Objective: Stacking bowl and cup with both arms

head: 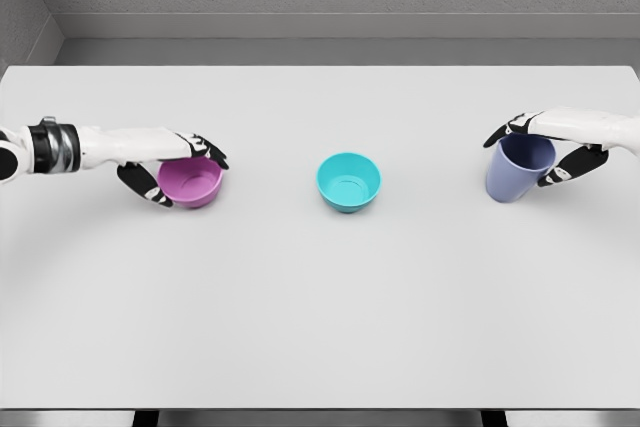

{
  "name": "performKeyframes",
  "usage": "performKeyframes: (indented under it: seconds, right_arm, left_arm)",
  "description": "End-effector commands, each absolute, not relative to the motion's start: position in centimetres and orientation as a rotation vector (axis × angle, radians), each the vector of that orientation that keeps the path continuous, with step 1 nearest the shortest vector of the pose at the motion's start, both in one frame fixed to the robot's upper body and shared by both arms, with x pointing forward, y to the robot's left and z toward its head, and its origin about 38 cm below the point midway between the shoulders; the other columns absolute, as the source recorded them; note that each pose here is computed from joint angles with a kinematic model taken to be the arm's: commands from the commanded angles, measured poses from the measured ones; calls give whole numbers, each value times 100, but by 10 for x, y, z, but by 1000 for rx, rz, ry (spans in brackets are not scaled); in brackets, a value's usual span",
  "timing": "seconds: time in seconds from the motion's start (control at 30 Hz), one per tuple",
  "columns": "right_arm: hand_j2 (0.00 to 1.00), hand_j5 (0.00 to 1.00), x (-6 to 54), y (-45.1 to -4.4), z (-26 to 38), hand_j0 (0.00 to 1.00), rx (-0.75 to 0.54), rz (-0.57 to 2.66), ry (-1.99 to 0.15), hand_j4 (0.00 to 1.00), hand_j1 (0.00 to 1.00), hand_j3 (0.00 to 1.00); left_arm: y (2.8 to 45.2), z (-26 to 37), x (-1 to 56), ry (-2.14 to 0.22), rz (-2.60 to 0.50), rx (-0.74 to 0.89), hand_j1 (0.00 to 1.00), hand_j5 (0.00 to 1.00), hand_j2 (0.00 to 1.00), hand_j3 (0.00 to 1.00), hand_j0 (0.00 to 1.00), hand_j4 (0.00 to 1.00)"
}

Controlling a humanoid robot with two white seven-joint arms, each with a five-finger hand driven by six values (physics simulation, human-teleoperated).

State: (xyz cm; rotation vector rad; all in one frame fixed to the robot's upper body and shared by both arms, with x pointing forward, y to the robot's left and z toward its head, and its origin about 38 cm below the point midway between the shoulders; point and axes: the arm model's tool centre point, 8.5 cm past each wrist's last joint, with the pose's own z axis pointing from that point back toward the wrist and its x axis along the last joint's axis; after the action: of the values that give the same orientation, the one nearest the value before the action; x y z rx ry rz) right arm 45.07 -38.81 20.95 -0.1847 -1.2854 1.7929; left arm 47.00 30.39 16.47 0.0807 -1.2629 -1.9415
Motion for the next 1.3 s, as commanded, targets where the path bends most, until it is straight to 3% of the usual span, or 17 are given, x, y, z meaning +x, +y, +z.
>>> performKeyframes:
  seconds: [0.0,0.2,0.4,1.27]
  right_arm:
    - [72,72,451,-386,209,72,-178,1787,-1293,72,72,72]
    - [61,61,452,-383,208,61,-172,1787,-1298,61,61,61]
    - [58,58,452,-384,208,58,-173,1786,-1297,58,58,58]
    - [54,54,458,-381,236,54,-216,1800,-1350,54,54,54]
  left_arm:
    - [304,166,471,-1266,-1935,81,76,76,76,76,76,76]
    - [302,169,472,-1275,-1938,86,76,76,76,76,76,76]
    - [289,175,477,-1300,-1954,80,76,76,76,76,76,76]
    - [232,204,495,-1404,-2027,59,76,76,76,76,76,76]
